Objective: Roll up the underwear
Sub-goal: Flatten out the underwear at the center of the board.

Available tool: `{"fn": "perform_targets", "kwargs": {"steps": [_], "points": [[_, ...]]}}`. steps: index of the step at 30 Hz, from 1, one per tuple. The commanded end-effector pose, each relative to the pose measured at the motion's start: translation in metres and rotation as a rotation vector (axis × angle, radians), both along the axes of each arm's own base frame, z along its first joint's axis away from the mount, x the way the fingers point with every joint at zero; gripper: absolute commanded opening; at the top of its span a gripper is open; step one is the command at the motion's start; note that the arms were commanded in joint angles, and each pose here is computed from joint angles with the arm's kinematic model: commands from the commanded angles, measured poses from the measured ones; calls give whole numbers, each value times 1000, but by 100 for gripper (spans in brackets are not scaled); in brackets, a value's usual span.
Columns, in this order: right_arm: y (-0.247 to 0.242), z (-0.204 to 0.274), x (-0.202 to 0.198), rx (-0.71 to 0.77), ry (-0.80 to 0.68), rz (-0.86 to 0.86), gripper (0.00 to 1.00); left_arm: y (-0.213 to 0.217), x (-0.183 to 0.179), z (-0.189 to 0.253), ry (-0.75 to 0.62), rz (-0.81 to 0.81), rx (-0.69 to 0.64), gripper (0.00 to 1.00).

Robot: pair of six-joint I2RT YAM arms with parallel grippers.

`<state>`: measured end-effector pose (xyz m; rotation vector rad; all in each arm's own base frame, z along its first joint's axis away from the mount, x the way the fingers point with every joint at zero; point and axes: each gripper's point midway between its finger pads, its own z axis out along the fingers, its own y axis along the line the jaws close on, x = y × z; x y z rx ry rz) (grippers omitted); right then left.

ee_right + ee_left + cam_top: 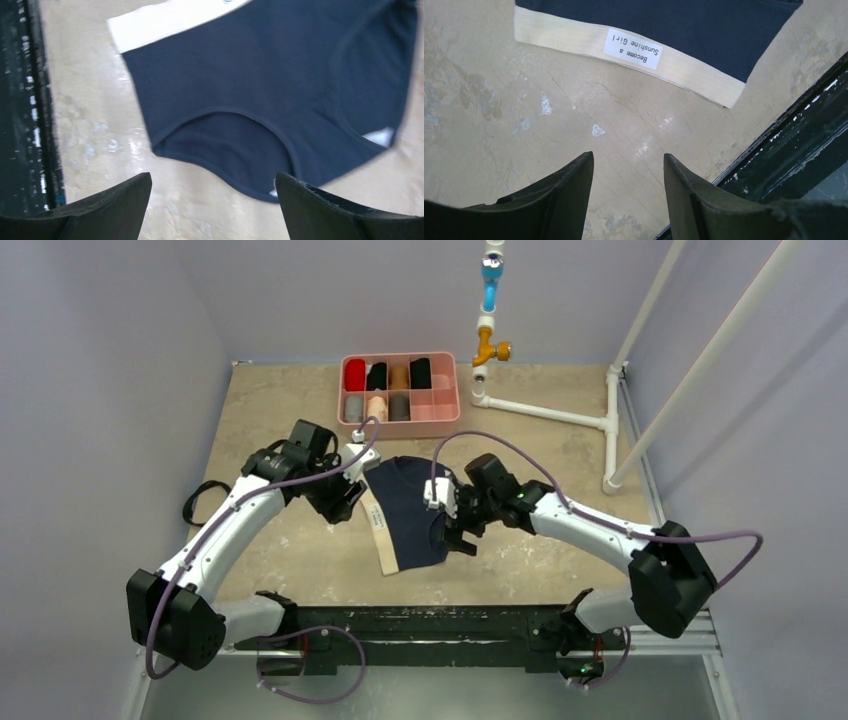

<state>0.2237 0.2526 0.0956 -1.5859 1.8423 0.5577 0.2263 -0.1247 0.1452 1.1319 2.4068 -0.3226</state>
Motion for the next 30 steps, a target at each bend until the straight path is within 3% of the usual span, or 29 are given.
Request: {"fn": "perform_targets", "kwargs": {"steps": [1,11,17,26,30], "points": [[24,-9,-24,-62,-1,142,93,6,16,4,-22,89,-75,53],[44,-45,-37,-162,32,219,70,19,43,-5,-14,205,-85,52],[35,-57,-52,-219,112,258,56,1,86,-9,43,273,-122,52],[-3,-57,-82,-293,184,279,51,-68,141,-23,299,320,-345,52],[-5,-47,-80,-274,153,252,51,-96,150,-37,329,306,-342,52]]}}
